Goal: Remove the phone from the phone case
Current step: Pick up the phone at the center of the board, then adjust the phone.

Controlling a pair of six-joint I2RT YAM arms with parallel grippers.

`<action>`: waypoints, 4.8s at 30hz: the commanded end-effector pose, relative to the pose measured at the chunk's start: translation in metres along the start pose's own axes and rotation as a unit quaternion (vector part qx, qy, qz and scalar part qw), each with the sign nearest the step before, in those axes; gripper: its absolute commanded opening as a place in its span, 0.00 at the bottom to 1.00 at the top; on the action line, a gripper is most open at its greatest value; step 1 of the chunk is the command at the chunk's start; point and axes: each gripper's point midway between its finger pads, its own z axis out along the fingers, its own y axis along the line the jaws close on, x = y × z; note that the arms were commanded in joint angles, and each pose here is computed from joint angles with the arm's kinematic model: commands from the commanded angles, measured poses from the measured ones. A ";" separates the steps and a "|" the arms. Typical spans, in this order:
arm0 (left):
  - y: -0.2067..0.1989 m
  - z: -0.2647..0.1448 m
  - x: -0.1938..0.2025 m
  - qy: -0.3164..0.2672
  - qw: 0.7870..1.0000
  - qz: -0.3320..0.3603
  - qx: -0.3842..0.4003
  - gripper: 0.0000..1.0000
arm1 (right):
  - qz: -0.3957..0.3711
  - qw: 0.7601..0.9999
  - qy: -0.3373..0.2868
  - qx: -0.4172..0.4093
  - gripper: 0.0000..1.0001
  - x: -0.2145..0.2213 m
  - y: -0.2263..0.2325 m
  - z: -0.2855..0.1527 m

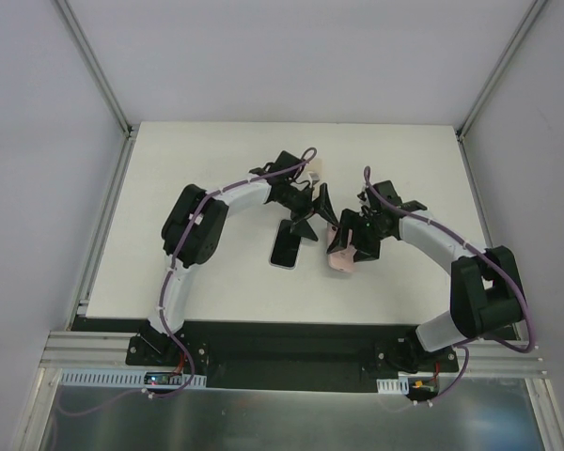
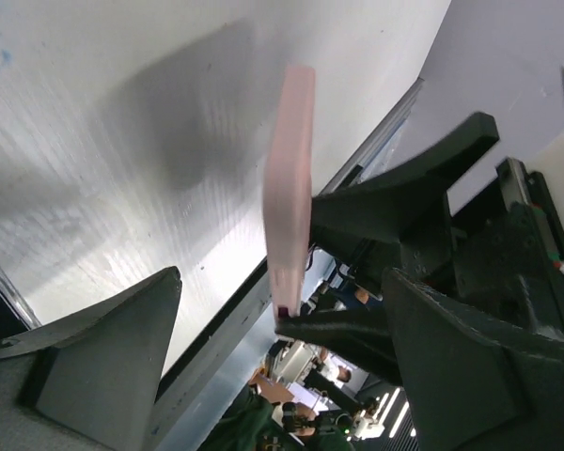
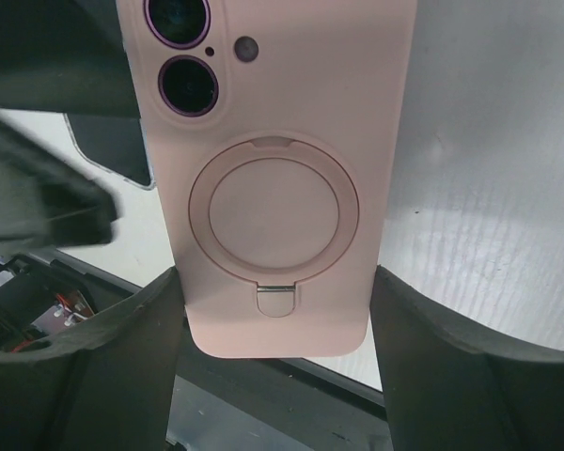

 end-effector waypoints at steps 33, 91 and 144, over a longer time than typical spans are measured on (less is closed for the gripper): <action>-0.009 -0.018 -0.005 -0.045 0.998 -0.050 -0.003 0.00 | -0.154 0.948 -0.231 0.156 0.88 -0.024 0.051 -0.088; -0.106 -0.139 0.017 -0.167 0.948 0.112 0.249 0.99 | -0.061 0.940 -0.271 -0.201 0.01 -0.035 0.116 -0.121; -0.138 -0.169 0.041 -0.076 0.902 0.200 0.375 0.54 | 0.036 0.864 -0.184 -0.468 0.01 -0.076 0.197 -0.132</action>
